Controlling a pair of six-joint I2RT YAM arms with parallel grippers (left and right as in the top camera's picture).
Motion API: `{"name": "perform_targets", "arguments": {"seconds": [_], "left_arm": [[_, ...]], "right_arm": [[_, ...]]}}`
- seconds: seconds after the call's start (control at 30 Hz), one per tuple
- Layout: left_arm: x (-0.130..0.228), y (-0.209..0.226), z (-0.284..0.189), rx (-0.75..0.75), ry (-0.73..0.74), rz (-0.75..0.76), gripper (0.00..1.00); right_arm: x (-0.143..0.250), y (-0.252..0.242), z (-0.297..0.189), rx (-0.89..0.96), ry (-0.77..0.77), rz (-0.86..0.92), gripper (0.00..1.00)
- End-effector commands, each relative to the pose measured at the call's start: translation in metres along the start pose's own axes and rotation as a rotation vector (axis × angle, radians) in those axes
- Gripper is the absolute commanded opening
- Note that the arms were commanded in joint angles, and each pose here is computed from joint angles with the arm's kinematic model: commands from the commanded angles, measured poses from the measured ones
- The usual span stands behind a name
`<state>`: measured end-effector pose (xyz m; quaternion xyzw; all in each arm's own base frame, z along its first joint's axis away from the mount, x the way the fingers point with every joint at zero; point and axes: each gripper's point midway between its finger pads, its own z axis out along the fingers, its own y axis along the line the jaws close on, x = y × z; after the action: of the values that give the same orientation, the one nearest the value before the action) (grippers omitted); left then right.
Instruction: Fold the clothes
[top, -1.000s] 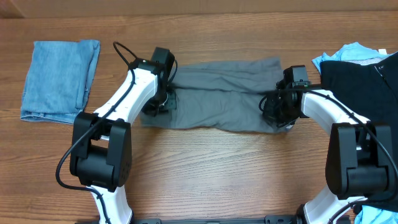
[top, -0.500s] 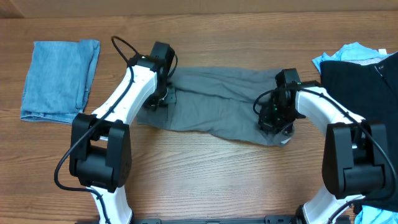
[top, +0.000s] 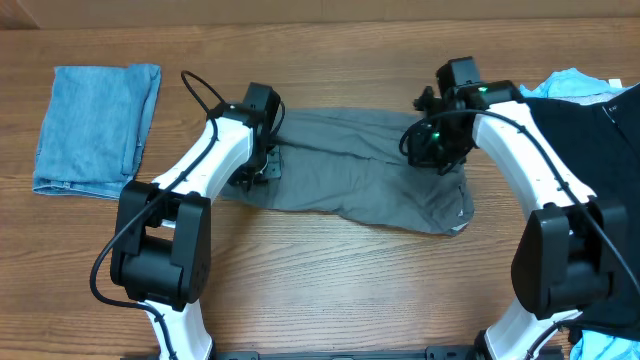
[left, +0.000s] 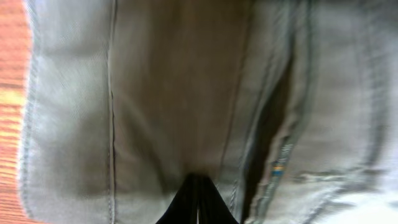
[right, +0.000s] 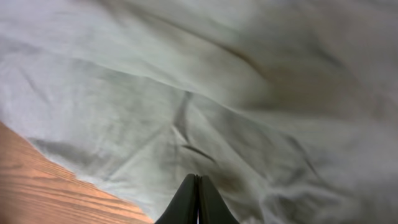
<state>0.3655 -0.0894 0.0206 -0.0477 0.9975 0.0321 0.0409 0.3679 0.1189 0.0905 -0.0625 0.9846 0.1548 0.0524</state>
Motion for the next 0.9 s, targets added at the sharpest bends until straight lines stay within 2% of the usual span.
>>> {"name": "perform_targets", "arguments": {"seconds": [0.0, 0.23, 0.63, 0.73, 0.87], "left_arm": [[0.004, 0.005, 0.002, -0.012, -0.022, -0.037, 0.04], [0.004, 0.005, 0.002, -0.013, -0.02, -0.037, 0.04], [0.005, 0.006, 0.002, -0.016, -0.015, -0.036, 0.04], [0.007, 0.007, 0.002, -0.018, -0.008, -0.036, 0.04], [0.01, 0.007, 0.002, -0.022, 0.002, -0.035, 0.04]], "right_arm": [[-0.012, 0.038, 0.001, -0.034, -0.06, -0.247, 0.04], [-0.029, 0.1, 0.021, -0.017, -0.174, -0.568, 0.04], [-0.028, 0.1, 0.105, 0.041, -0.086, -0.619, 0.04], [-0.064, 0.084, 0.103, 0.195, -0.212, -0.599, 0.04], [-0.117, 0.052, 0.069, 0.47, -0.436, -0.437, 0.04]]}}
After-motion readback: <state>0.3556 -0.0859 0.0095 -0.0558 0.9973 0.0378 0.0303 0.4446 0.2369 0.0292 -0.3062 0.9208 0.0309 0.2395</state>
